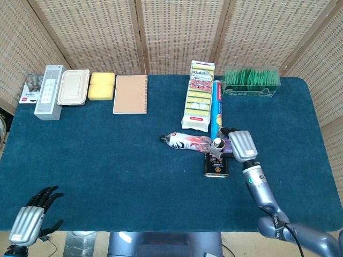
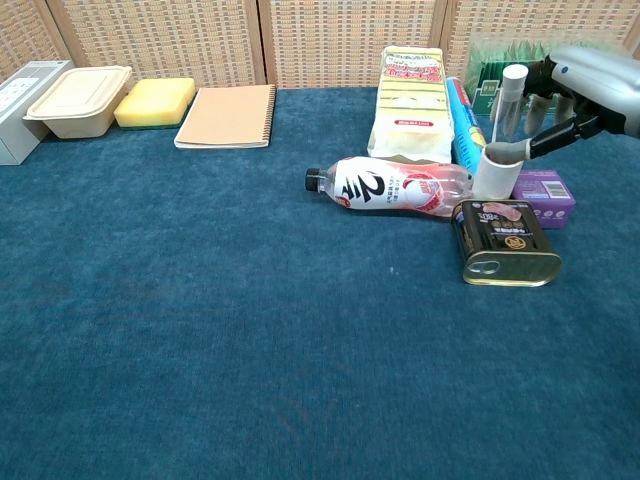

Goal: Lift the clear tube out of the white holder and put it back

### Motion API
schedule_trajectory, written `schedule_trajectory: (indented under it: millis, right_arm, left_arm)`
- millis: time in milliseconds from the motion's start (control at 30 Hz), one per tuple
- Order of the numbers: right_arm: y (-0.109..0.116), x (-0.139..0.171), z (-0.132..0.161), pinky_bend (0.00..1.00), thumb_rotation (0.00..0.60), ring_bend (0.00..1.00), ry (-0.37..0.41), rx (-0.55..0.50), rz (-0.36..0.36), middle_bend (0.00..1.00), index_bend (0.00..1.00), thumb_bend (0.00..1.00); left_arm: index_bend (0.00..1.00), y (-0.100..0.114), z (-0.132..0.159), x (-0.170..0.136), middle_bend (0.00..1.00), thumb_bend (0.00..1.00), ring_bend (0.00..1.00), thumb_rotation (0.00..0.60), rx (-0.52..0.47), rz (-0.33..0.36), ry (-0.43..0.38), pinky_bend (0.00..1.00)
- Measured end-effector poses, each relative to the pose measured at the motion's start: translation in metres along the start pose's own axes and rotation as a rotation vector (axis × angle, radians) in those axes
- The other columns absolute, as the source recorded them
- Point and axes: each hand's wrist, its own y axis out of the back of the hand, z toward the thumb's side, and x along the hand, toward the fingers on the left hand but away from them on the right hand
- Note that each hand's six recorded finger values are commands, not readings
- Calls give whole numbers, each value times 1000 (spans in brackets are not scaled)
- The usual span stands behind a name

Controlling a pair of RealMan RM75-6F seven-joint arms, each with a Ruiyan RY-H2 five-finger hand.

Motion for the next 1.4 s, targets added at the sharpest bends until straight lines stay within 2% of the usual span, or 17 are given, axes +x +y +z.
schedule_trajectory:
  millis: [467,700,800,1167,1400]
  right_arm:
    - [2,0,7,595,425,549,6,7,-14,541,484,301]
    - [0,-3,10,599,516,561,0,3,-22,562,509,302]
    - [0,-4,10,602,536,569,0,7,-24,569,518,304]
    - [1,-4,9,602,544,576,-8,25,-15,578,523,311]
    - [4,-4,10,602,600,590,-9,28,-22,594,537,326]
  left_arm:
    - [235,1,-1,0,146,181,120,600,-3,1,-1,218]
    - [235,0,-2,0,146,181,120,600,-2,0,1,218]
    - [235,1,-3,0,146,181,120,600,-2,1,3,217]
    - [235,-1,-3,0,146,180,120,600,-7,-4,6,218]
    - [235,0,-3,0,146,182,120,600,-8,-2,5,217]
